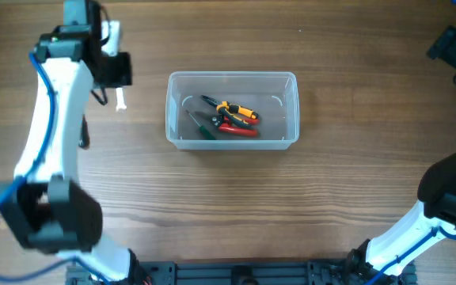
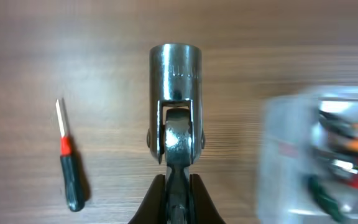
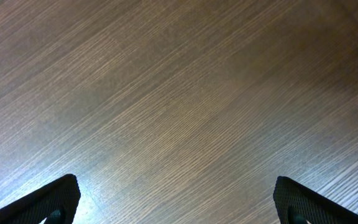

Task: Pack container
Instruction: 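Lift the socket wrench and carry it over the container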

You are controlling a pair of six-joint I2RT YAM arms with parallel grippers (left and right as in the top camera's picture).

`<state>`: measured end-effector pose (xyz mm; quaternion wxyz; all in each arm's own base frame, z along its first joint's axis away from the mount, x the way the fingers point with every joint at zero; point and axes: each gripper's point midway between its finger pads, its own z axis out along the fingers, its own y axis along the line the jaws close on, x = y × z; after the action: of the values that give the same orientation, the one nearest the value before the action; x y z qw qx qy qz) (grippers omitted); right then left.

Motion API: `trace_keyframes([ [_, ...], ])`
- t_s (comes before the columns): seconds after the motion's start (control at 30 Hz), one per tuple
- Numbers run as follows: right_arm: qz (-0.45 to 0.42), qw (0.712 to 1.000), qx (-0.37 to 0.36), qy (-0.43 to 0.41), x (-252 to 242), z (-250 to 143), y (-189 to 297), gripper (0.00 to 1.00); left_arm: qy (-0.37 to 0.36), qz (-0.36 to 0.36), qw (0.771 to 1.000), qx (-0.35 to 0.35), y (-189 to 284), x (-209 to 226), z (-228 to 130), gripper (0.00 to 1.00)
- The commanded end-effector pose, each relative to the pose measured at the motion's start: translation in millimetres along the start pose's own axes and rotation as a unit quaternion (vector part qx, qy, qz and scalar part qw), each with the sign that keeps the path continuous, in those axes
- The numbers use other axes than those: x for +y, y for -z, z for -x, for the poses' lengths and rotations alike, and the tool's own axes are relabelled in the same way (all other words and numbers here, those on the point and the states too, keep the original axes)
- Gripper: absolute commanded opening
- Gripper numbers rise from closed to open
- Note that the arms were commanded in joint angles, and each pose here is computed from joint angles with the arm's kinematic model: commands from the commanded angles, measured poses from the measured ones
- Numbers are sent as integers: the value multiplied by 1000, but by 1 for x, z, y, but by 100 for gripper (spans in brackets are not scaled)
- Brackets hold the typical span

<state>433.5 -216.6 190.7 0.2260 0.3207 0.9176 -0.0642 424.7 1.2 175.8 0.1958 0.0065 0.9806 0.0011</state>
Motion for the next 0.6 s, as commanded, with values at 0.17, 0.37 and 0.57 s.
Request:
trace_keyframes([
  [0.17,5,1000,2,4,4,-1,-1,100,-177,-82,979,-66,58,-133,-5,4],
  [0.37,5,1000,1,4,4,-1,-1,100,-279,-105,953,-60,49,-186,-20,4],
  [0.57,5,1000,1,3,4,-1,-1,100,-302,-111,944,-74,33,-204,-11,4],
])
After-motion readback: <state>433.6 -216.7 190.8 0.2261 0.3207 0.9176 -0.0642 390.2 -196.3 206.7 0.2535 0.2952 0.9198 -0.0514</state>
